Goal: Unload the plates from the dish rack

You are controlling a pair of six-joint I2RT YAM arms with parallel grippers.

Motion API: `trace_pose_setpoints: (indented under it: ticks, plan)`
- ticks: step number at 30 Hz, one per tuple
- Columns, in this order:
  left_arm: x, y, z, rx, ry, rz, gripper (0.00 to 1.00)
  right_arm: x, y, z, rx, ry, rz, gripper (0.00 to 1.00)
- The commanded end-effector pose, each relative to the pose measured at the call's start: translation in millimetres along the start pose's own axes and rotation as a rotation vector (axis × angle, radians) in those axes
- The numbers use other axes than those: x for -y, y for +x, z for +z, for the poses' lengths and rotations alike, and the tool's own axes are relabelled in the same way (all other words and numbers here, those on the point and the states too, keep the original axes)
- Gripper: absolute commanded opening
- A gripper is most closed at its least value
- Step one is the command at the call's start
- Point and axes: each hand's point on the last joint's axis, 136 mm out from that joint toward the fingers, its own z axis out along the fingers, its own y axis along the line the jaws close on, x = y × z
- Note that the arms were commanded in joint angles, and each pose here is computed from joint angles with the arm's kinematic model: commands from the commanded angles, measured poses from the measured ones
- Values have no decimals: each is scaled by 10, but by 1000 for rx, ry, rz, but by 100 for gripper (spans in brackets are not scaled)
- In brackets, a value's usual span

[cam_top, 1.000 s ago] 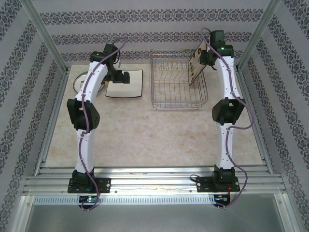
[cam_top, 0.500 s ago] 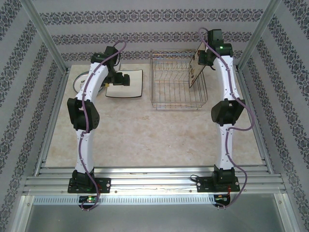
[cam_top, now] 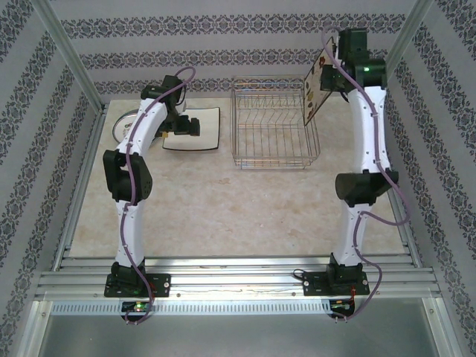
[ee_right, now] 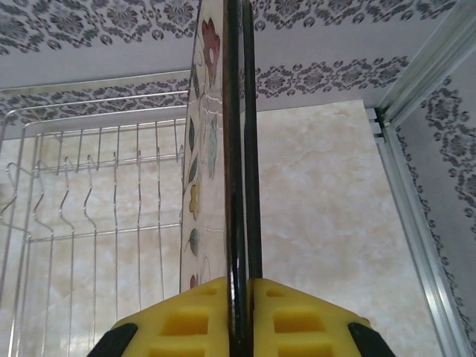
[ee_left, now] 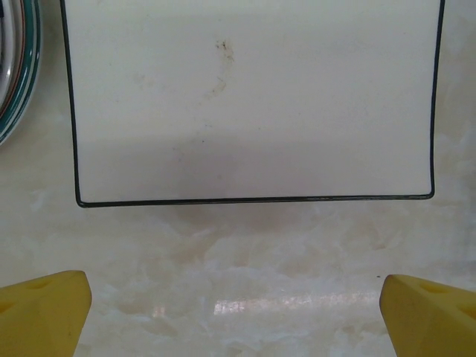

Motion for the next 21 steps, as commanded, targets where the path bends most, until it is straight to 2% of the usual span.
trace_pose_setpoints:
  ticks: [1,7,11,17,21]
  plan:
    - [16,-59,-303,76,4,-15,100,-77,-394,-739,217,-65,34,0]
    - [67,17,-344,79,11,-9,100,-309,-199,-1006,181,-235,49,0]
    - [110,73,-352,67,11,6,100,-527,-56,-1200,173,-400,93,0]
    - [248,91,-396,80,33,36,100,-939,208,-1475,201,-830,246,0]
    - [358,109,-427,85,54,60,100,-1077,486,-1449,186,-1049,347,0]
